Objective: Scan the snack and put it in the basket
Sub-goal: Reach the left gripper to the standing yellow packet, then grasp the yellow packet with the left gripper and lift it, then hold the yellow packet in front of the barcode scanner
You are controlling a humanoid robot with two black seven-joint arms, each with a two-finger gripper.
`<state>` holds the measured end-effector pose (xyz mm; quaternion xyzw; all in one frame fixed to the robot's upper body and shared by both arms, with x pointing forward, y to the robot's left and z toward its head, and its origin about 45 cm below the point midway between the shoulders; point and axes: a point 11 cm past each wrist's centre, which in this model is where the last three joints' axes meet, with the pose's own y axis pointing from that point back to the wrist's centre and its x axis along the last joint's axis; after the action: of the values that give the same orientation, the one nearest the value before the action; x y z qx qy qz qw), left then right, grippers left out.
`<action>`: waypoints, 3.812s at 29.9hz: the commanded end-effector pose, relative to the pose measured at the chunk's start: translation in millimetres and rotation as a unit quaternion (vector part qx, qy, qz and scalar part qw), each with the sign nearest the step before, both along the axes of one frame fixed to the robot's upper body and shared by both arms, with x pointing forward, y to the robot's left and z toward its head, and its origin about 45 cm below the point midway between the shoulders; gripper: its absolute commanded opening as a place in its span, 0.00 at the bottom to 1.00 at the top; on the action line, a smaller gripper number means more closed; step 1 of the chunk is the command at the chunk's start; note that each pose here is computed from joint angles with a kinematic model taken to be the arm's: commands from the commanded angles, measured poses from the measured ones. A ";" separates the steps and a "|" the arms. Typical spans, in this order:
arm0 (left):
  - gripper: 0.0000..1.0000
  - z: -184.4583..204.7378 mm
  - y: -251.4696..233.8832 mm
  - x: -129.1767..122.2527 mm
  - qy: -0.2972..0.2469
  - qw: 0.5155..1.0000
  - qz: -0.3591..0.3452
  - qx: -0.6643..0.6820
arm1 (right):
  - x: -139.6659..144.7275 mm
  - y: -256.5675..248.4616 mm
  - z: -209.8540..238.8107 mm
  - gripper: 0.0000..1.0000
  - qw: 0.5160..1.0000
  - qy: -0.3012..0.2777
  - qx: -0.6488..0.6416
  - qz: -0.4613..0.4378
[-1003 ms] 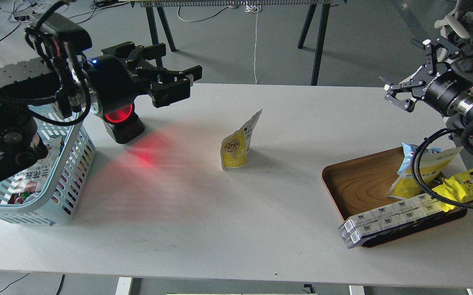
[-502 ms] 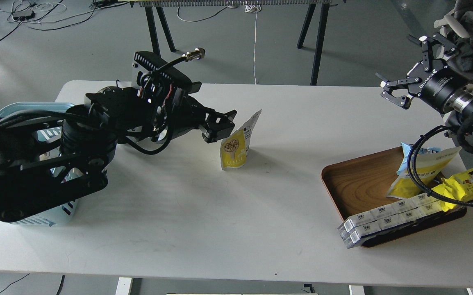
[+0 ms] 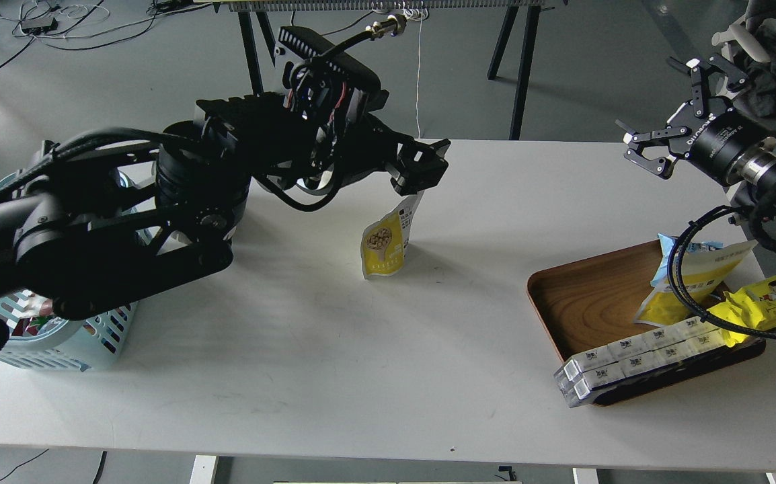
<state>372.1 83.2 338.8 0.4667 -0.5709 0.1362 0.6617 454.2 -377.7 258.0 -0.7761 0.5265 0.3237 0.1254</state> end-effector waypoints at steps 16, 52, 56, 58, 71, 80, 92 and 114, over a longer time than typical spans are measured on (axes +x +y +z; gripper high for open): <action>0.99 -87.5 15.8 -1.2 0.053 0.997 0.043 0.040 | 2.5 7.9 0.5 1.00 1.000 0.000 0.002 0.007; 0.01 -132.7 22.9 -2.1 0.052 0.994 0.041 0.088 | 3.2 10.6 -0.9 1.00 1.000 0.005 -0.001 0.006; 0.00 -131.0 20.6 -4.2 0.051 0.994 0.036 0.085 | 3.2 10.6 -0.9 1.00 1.000 0.005 -0.001 0.006; 0.00 -132.8 20.7 -6.6 0.053 0.994 0.035 0.085 | 3.2 10.6 -0.9 1.00 1.000 0.005 -0.001 0.006; 0.00 -46.9 57.6 19.2 -0.021 0.997 0.070 0.010 | 3.2 11.5 -0.4 1.00 1.000 0.004 -0.001 0.007; 0.00 13.1 84.1 13.1 -0.073 0.997 0.014 0.002 | 7.1 15.7 6.0 1.00 1.000 0.001 0.000 0.008; 0.00 15.9 134.1 -5.4 -0.064 0.996 -0.001 0.055 | 8.1 16.9 7.5 1.00 1.000 0.000 -0.001 0.009; 0.01 -56.3 168.4 -29.9 0.031 0.990 0.006 0.138 | 9.4 19.9 7.9 1.00 1.000 0.000 0.001 0.011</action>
<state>343.8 248.1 285.7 0.5556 -0.5642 0.0496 0.6087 463.7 -357.8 266.3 -0.7816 0.5180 0.3250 0.1232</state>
